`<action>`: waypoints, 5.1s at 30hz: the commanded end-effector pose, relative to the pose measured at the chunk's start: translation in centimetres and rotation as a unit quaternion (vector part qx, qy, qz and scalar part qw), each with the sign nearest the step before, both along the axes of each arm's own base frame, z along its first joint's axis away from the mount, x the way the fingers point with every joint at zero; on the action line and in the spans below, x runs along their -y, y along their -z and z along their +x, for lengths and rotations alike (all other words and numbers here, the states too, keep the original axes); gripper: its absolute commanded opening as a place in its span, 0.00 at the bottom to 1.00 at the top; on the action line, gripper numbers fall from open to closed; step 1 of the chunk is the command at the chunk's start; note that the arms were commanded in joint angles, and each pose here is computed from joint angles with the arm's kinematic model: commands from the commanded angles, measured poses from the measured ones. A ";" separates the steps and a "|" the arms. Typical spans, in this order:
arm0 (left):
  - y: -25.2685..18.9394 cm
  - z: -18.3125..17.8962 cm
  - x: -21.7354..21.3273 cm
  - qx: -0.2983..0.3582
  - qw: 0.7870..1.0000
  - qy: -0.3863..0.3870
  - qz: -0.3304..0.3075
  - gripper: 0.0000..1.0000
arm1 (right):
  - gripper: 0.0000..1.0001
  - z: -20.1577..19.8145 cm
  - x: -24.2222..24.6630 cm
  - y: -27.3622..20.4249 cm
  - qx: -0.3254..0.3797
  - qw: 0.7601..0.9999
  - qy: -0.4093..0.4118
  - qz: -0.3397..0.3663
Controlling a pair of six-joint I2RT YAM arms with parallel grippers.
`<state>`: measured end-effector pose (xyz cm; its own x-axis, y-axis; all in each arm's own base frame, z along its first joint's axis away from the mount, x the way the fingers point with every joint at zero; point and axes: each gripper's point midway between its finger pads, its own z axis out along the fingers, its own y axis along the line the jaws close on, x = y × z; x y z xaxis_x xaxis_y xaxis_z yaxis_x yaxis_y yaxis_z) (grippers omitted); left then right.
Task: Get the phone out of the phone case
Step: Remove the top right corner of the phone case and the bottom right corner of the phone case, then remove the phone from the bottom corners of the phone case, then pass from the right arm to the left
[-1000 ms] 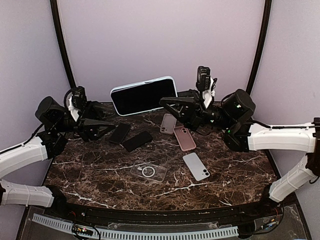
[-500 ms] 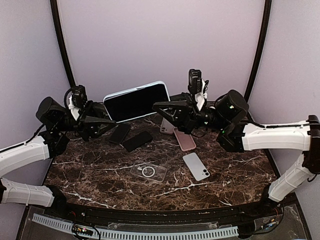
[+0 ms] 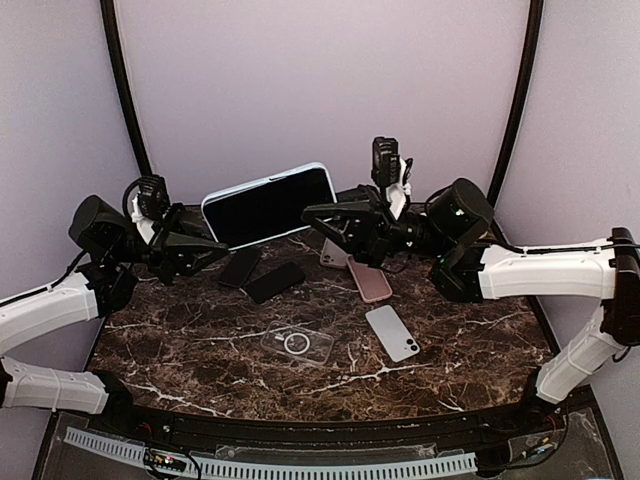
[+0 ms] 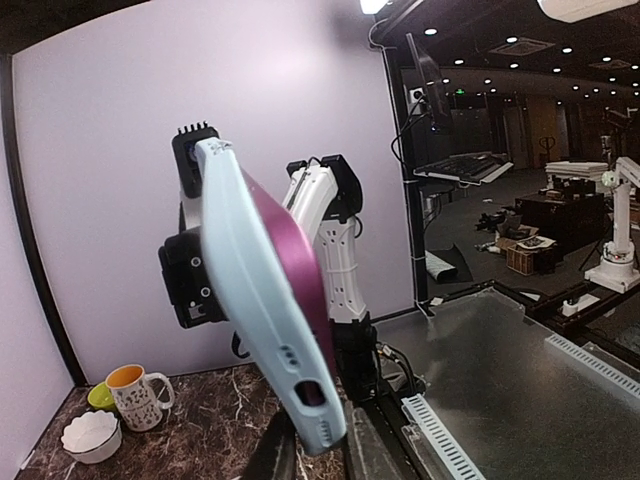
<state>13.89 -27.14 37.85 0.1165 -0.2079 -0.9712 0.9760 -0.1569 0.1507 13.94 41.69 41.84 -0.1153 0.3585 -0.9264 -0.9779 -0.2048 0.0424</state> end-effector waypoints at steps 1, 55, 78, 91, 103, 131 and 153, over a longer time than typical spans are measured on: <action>0.3 -1.9 -0.2 0.034 0.999 0.031 0.001 0.18 | 0.00 -3.1 0.8 -2.7 0.028 0.996 -0.079 0.032; 6.7 1.6 -0.2 0.225 0.959 -0.139 0.099 0.20 | 0.00 -8.5 -0.1 4.9 -0.011 0.955 -0.227 -0.189; 7.7 0.9 -0.1 0.203 0.966 -0.106 0.121 0.41 | 0.00 -1.4 6.0 4.2 0.246 0.943 0.185 -0.128; 7.3 -0.5 0.5 0.173 0.978 -0.052 0.102 0.38 | 0.00 -1.1 4.4 4.0 0.268 0.941 0.178 -0.103; 7.5 -1.1 1.0 0.174 0.979 -0.043 0.101 0.38 | 0.00 -2.3 3.5 3.6 0.264 0.950 0.135 -0.091; 8.8 0.6 1.7 0.181 0.970 -0.095 0.130 0.42 | 0.00 -4.9 2.8 0.7 0.257 0.963 0.077 -0.031; 6.2 -1.1 1.1 0.196 0.974 -0.084 0.081 0.42 | 0.00 -3.8 1.8 1.6 0.248 0.962 0.104 -0.046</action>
<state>13.79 -28.60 29.92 0.4683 0.0654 -0.8812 0.8834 -0.0534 0.4655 10.89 39.99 36.54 0.3603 0.1314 -0.9235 -0.9277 -0.0533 -0.3695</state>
